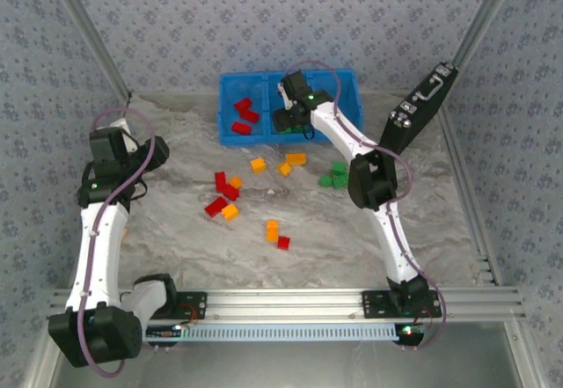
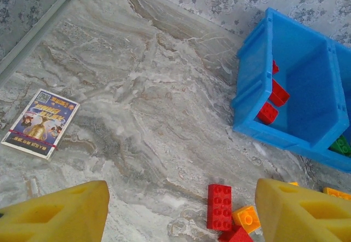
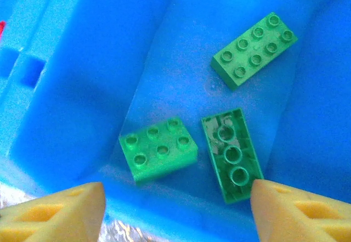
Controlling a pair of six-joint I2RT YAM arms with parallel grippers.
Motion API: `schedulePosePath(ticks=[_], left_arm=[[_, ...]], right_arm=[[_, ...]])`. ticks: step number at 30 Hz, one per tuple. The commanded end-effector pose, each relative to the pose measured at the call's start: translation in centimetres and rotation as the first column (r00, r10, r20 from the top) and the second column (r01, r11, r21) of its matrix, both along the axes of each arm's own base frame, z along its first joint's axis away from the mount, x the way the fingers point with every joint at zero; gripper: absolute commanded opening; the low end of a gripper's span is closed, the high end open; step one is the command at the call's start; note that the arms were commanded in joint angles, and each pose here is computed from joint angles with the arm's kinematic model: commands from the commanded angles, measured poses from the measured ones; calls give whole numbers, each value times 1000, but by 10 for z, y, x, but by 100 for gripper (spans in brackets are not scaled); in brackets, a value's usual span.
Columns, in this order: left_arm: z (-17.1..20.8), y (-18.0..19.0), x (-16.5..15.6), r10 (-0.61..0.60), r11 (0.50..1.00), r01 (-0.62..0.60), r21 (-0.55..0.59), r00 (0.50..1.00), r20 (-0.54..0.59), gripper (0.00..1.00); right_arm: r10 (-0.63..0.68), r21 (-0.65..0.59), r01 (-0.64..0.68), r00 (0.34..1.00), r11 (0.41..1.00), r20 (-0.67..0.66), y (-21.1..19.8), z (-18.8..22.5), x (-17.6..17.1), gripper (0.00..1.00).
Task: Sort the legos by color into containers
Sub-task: Place the lego in the container, then move the lego to the center of the table.
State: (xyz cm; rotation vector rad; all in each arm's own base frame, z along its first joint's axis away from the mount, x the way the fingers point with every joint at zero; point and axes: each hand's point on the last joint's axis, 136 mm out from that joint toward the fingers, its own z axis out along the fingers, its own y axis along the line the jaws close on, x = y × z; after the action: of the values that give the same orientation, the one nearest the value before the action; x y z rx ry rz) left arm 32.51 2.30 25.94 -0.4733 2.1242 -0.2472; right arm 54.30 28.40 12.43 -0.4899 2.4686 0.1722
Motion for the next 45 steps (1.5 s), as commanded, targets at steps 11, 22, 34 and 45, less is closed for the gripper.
schedulePosePath(ticks=[11,22,34,45], left_arm=[[10,-6,-9,-16,999,18,-28,998,62,71],[12,-13,-8,-57,997,53,62,996,61,73],[5,-13,-1,-68,996,65,68,996,49,74],[2,-11,1,-67,995,64,71,997,39,75]], right_arm=[[-198,60,203,977,977,-85,-19,6,-56,79],[-312,12,317,940,948,-139,-33,-38,-66,84],[-321,-8,326,928,945,-190,-27,-81,-60,84],[-346,-79,337,912,938,-223,-30,-101,-66,82]])
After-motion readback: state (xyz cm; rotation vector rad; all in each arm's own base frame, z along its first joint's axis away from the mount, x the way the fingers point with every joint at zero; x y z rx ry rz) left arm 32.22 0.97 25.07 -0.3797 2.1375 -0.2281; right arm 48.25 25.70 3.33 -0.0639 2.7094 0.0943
